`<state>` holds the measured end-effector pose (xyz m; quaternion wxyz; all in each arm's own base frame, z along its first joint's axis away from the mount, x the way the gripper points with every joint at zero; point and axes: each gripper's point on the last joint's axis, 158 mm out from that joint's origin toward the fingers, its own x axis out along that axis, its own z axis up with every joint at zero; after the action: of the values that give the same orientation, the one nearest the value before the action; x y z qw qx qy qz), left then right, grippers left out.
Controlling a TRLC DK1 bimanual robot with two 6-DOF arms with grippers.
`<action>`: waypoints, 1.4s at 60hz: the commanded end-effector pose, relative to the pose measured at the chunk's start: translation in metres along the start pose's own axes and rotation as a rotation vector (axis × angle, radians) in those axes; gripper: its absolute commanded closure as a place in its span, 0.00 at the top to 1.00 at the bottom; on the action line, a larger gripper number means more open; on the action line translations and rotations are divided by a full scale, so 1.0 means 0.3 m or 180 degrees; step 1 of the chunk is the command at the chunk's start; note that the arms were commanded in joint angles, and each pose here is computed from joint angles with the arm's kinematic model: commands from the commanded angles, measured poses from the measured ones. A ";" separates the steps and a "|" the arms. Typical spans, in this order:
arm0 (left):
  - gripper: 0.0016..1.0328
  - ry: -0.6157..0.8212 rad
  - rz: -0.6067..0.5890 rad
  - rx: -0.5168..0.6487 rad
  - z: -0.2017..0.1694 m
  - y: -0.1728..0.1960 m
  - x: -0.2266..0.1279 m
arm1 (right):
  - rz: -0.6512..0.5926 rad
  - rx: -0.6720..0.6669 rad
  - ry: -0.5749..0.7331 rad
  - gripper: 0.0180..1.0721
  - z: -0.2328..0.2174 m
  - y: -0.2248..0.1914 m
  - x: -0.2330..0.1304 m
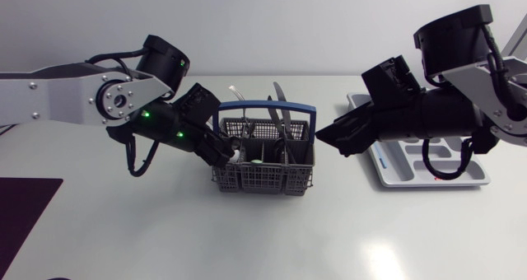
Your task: Sort the cutlery from the basket into the organizer compartments.
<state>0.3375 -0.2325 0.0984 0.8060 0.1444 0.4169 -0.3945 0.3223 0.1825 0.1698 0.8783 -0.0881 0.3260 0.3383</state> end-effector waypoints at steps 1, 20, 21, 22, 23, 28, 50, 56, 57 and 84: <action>0.31 0.0033 0.0014 -0.0042 0.022 -0.003 0.023 | 0.0007 0.0065 0.0114 0.71 -0.052 0.012 0.005; 0.31 0.0184 0.0125 0.0020 0.011 -0.007 0.079 | 0.0010 0.0050 0.0128 0.71 -0.066 0.015 0.004; 0.31 0.0180 0.0126 0.0016 0.012 -0.007 0.079 | 0.0010 0.0050 0.0128 0.71 -0.067 0.015 0.005; 0.30 0.0187 0.0134 0.0015 0.010 -0.005 0.080 | 0.0011 0.0047 0.0132 0.71 -0.069 0.015 0.005; 0.30 0.0189 0.0144 0.0016 0.010 -0.003 0.080 | 0.0012 0.0048 0.0137 0.71 -0.072 0.015 0.006; 0.24 0.0189 0.0161 0.0011 0.011 0.000 0.084 | 0.0012 0.0039 0.0137 0.71 -0.075 0.016 0.005; 0.06 0.0175 0.0171 0.0023 0.010 0.000 0.096 | 0.0243 -0.0206 0.0169 0.71 -0.076 0.118 0.034; 0.03 0.0092 0.0187 0.0054 0.017 -0.002 0.095 | 0.0356 -0.0337 0.0195 0.71 -0.083 0.159 0.056; 0.03 0.0078 0.0191 0.0057 0.018 -0.001 0.095 | 0.0366 -0.0350 0.0197 0.71 -0.084 0.165 0.060; 0.03 -0.0388 0.0213 0.0017 0.117 -0.019 -0.067 | 0.0509 -0.0557 0.0157 0.79 -0.071 0.237 0.065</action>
<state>0.3499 -0.2495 0.1189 0.8313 0.1562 0.3761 -0.3782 0.2799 0.2333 0.1510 0.8367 -0.1348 0.3252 0.4195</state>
